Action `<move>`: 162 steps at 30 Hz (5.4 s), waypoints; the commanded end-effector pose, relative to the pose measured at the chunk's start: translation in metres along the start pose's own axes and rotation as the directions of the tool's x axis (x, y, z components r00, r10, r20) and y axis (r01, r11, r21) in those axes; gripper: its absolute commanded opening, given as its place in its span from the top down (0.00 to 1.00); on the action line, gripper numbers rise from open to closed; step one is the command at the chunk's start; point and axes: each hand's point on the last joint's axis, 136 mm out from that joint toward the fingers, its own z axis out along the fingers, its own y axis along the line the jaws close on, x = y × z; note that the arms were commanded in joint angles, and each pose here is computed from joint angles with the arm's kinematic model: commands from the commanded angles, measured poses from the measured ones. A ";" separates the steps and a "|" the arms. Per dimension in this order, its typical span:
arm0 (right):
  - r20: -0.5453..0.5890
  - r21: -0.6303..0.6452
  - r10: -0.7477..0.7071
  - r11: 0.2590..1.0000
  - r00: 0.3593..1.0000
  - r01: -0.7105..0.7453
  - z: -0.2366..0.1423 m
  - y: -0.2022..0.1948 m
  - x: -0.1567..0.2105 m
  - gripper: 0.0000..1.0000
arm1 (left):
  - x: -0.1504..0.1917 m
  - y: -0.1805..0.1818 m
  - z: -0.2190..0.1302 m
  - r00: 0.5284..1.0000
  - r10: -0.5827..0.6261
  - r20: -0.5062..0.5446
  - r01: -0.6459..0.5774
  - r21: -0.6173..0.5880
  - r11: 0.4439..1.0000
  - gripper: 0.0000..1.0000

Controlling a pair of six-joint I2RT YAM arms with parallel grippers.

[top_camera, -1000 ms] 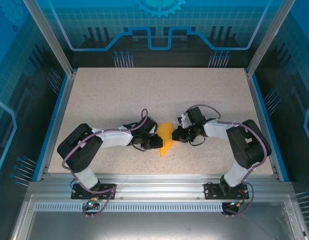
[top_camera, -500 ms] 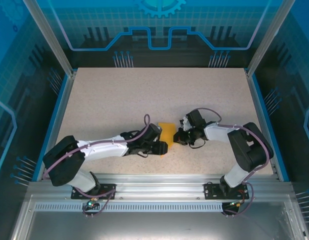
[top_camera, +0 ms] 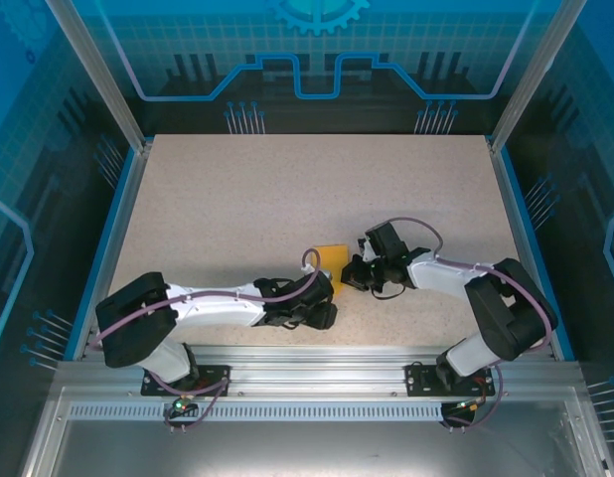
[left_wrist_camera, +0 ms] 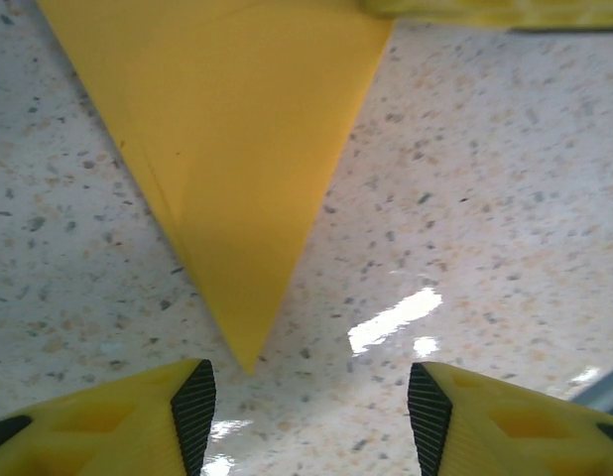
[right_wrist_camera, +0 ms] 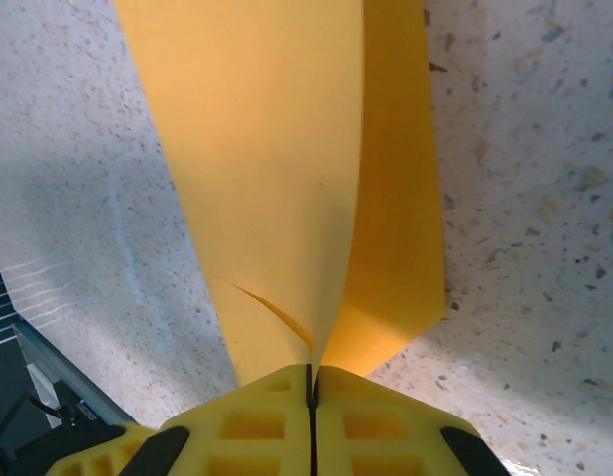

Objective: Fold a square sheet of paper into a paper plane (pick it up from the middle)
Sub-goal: Fourth fold the wing at the center of the table.

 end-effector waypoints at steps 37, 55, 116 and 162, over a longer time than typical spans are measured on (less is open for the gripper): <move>-0.065 0.002 -0.073 0.997 0.995 0.074 0.001 0.021 -0.002 0.86 | -0.027 0.016 0.021 0.995 0.093 0.048 -0.079 -0.239 0.968 0.77; -0.035 0.000 -0.135 0.991 0.990 0.135 -0.016 0.025 -0.004 0.67 | -0.022 0.021 0.018 0.993 -0.031 0.112 0.044 -0.117 0.992 0.91; -0.109 -0.054 -0.204 0.979 0.973 0.199 0.021 0.048 0.018 0.83 | -0.003 0.028 0.023 0.919 -0.389 0.058 0.363 0.257 0.896 0.89; -0.136 -0.060 -0.215 0.976 0.967 0.209 0.030 0.051 0.018 0.82 | 0.009 0.036 0.014 0.957 -0.280 0.073 0.264 0.170 0.949 0.90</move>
